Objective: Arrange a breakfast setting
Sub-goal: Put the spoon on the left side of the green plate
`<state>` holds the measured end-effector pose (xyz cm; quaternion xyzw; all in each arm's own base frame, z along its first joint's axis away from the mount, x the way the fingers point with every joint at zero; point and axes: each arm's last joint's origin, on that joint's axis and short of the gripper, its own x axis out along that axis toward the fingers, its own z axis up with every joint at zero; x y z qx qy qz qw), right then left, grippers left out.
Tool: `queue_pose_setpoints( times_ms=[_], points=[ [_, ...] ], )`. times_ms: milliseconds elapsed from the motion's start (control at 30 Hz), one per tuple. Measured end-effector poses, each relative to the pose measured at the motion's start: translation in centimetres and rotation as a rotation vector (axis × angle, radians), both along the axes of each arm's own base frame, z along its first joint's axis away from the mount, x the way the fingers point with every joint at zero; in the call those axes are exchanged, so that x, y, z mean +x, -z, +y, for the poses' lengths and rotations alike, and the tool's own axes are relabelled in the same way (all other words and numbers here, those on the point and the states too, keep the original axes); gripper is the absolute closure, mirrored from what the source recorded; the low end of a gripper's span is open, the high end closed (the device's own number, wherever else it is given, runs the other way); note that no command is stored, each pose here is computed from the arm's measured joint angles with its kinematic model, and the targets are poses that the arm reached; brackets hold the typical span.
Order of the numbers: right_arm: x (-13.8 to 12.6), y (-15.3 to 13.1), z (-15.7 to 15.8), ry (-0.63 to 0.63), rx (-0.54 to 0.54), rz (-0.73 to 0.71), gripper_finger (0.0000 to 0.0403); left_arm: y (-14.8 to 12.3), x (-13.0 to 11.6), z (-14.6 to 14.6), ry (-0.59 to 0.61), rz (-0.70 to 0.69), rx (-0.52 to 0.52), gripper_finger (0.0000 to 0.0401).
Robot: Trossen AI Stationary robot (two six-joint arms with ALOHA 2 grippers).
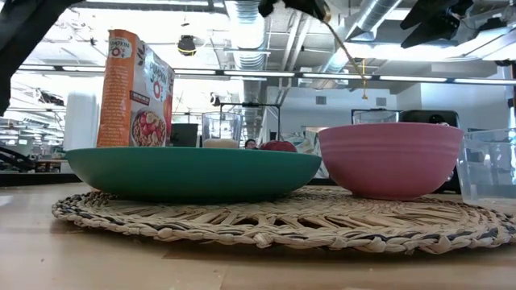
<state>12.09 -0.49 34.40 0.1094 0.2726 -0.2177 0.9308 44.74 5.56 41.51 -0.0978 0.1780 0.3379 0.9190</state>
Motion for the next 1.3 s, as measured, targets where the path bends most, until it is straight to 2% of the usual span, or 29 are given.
queue_pose_setpoints(
  times_ms=[200, 400, 533, 833, 967, 1167, 1300],
  points=[
    [0.0, 0.0, 0.0, 0.000, 0.000, 0.004, 0.0066, -2.5, -3.1, -2.6, 0.123, 0.012, -0.098, 0.0395],
    [0.0, 0.0, 0.0, 0.000, 0.000, 0.004, 0.0066, -3.9, -6.7, -5.2, 0.197, 0.100, -0.188, 0.0395],
    [0.0, 0.0, 0.0, 0.000, 0.000, 0.003, 0.0066, -4.9, -9.5, -7.0, 0.254, 0.184, -0.180, 0.0396],
    [0.0, 0.0, 0.0, 0.027, 0.038, -0.018, 0.0066, -6.3, -15.7, -9.5, 0.258, 0.315, -0.293, 0.0396],
    [0.0, 0.0, 0.0, 0.033, 0.047, -0.021, 0.0066, -6.9, -17.9, -10.5, 0.291, 0.349, -0.298, 0.0396],
    [0.1, -0.1, 0.0, 0.034, 0.049, -0.035, 0.0066, -8.7, -21.1, -11.4, 0.392, 0.296, -0.269, 0.0396],
    [0.5, 0.1, 0.0, 0.034, 0.049, -0.016, 0.0066, -8.7, -23.6, -11.5, 0.405, 0.293, -0.250, 0.0396]
  ],
)
